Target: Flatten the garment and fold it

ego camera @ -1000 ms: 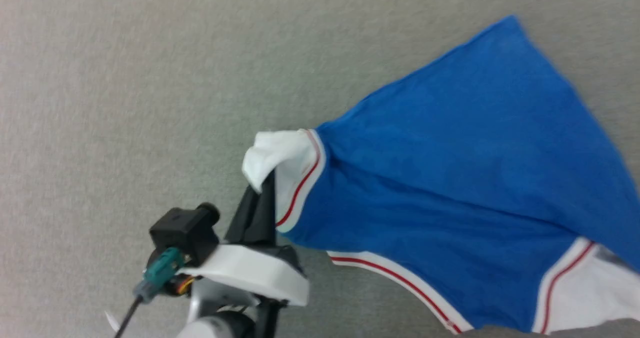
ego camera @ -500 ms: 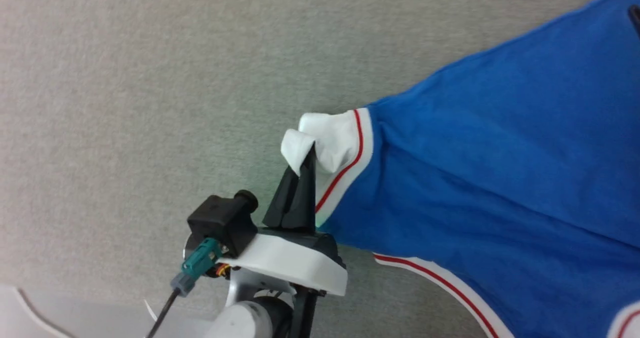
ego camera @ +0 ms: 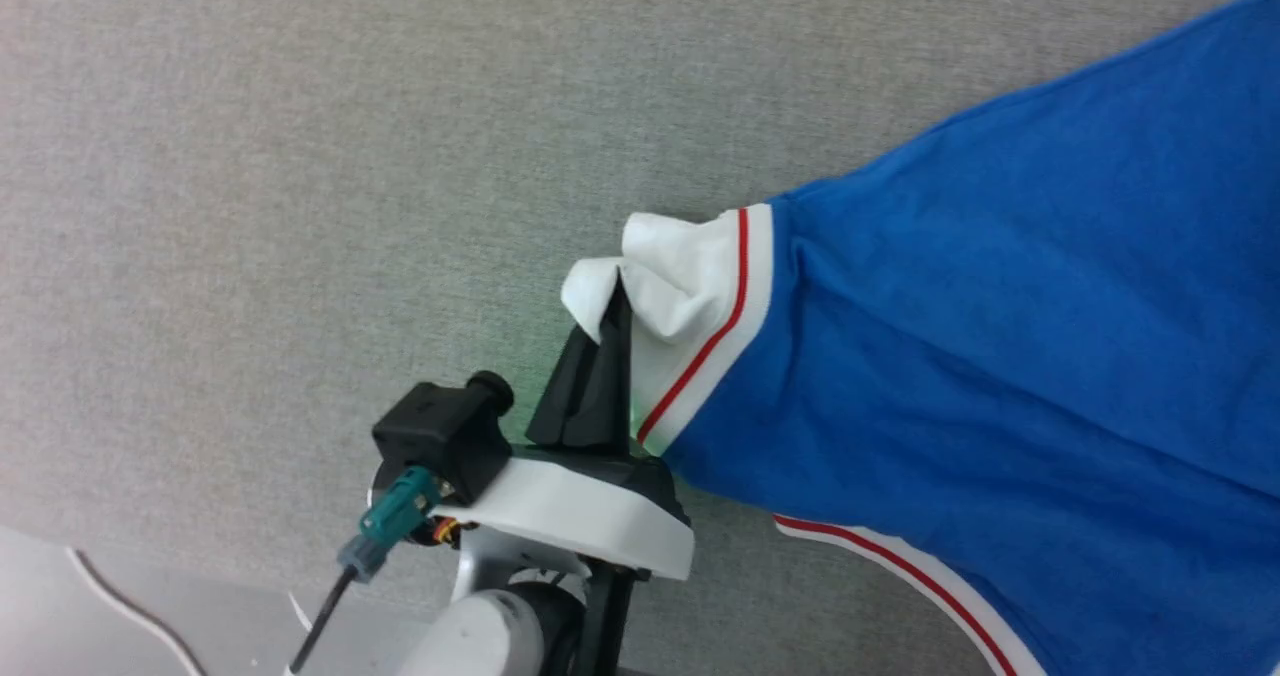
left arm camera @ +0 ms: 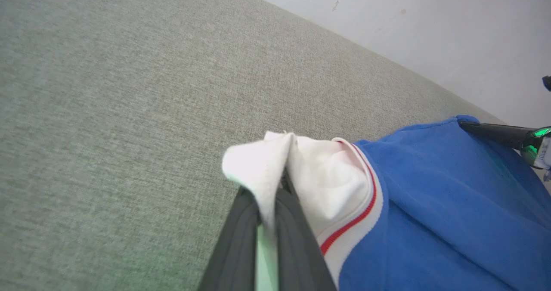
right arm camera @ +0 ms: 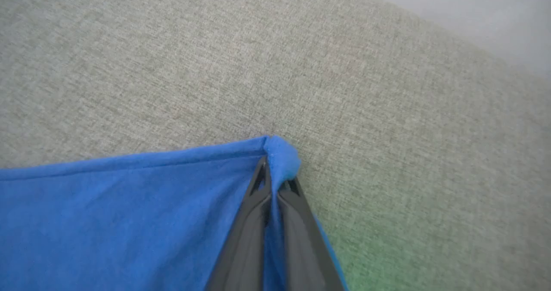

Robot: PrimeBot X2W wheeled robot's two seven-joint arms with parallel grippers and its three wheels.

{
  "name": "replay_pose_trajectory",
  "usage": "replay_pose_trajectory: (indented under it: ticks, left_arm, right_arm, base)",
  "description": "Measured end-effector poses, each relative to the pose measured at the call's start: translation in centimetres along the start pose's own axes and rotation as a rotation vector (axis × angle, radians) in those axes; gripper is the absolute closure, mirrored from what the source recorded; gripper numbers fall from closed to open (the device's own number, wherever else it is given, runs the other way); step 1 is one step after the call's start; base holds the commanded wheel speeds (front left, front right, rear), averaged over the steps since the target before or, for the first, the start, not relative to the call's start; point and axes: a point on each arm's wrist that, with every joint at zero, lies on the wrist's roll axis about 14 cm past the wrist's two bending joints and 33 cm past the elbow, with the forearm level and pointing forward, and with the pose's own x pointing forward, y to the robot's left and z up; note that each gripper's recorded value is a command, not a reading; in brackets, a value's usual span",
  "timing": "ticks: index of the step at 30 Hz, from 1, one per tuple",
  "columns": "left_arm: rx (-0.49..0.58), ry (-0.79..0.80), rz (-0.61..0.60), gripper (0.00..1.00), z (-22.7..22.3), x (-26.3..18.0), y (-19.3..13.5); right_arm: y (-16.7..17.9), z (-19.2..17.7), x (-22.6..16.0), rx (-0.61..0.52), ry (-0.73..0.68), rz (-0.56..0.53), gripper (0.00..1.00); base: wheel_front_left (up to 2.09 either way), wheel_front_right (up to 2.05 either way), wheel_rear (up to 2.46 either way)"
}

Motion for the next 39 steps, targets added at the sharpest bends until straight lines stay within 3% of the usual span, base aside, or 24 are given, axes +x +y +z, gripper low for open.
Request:
replay_pose_trajectory:
  ticks: [5,12,25,33,39]
  left_arm:
    - [0.004,-0.031,-0.024,1.00,1.1,0.1,-0.5]
    - [0.063,-0.170,-0.106,1.00,6.2,1.1,-2.2]
    - [0.265,-0.609,-0.251,1.00,23.8,-1.6,-7.4]
    - [0.296,-0.763,-0.379,1.00,31.3,-6.8,-12.2]
    - [0.282,-0.771,-0.513,1.00,33.9,-10.1,-16.1]
  right_arm:
    - [-0.2,1.2,-1.4,0.020,-0.067,-0.002,1.00]
    - [-0.5,7.4,-6.2,0.141,-0.379,-0.007,1.00]
    - [-1.4,18.1,-23.7,0.175,-0.931,-0.097,1.00]
    - [0.5,20.1,-33.4,0.135,-1.062,-0.094,1.00]
    - [1.2,19.8,-38.4,0.132,-1.080,-0.103,1.00]
  base:
    - [0.00,0.00,0.00]
    - [0.00,0.00,0.00]
    - [0.00,0.00,0.00]
    - [0.00,0.00,0.00]
    - [0.00,0.00,0.00]
